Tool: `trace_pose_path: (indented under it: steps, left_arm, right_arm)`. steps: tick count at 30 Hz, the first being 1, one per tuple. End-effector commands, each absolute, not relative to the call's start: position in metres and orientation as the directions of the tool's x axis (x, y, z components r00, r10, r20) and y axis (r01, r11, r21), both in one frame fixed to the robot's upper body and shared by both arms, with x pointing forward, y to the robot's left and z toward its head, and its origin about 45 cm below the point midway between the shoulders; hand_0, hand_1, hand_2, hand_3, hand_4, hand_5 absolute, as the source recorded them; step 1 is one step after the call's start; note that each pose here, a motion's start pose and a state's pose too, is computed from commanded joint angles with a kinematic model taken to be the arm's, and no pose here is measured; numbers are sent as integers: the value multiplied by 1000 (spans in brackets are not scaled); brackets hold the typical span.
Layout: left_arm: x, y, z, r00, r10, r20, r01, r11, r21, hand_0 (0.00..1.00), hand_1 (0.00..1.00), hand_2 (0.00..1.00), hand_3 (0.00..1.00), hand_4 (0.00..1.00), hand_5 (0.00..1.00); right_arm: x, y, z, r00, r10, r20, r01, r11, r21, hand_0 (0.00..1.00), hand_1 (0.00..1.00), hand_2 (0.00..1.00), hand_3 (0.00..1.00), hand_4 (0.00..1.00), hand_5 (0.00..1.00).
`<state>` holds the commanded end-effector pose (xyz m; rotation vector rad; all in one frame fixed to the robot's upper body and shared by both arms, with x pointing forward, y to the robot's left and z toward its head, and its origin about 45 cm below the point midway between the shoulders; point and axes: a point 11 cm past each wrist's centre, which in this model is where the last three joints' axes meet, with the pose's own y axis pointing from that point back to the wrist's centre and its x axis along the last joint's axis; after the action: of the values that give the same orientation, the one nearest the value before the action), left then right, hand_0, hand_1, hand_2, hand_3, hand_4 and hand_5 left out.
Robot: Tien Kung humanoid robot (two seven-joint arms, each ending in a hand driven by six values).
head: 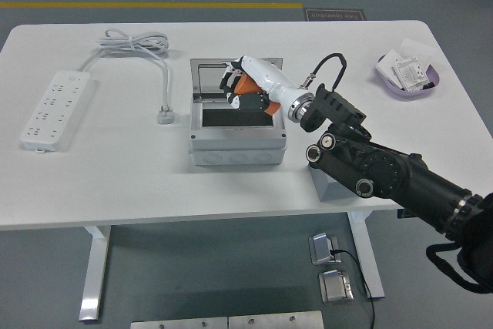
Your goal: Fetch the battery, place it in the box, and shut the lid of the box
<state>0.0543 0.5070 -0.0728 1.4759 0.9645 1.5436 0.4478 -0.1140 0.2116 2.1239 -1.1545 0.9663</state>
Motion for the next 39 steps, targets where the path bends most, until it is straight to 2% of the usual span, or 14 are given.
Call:
trace_pose_path:
  steps: [11,16,17,22,23,27,28,39]
  left_arm:
    - [71,502,-73,-2,915,403,-56,-402,914,631,680,639,620,665,193]
    - [75,501,-72,7,916,402,-63,-401,914,631,680,639,620,665,193]
    - [76,501,-72,8,915,402,-65,-401,914,631,680,638,621,665,195]
    - [79,500,-72,12,916,402,-72,-400,914,631,680,638,621,665,195]
    - [80,500,-72,13,916,401,-73,-399,914,631,680,639,622,666,193]
    - [82,498,-72,17,917,399,-74,-396,915,631,680,639,622,666,193]
    - [82,498,-72,18,917,398,-74,-396,915,630,680,637,621,664,195]
    - [82,499,-72,21,916,400,-70,-397,915,630,679,637,621,664,195]
  right_arm:
    - [445,-105,192,437,-399,806,-819,-547,174,103,205,331,335,2,2]
    - [447,-107,193,429,-372,823,-806,-568,163,103,205,331,335,2,2]
    - [447,-107,194,426,-372,825,-805,-571,158,260,337,475,502,230,19]
    - [448,-105,198,415,-374,829,-798,-587,135,260,337,475,502,230,19]
    - [448,-104,199,414,-376,829,-797,-590,131,418,488,606,669,266,164]
    - [447,-102,201,409,-383,828,-792,-600,113,418,488,606,669,266,164]
    - [447,-101,201,407,-386,828,-791,-602,108,436,481,595,677,388,207]
    - [449,-106,207,388,-426,817,-798,-599,67,423,456,581,670,418,224]
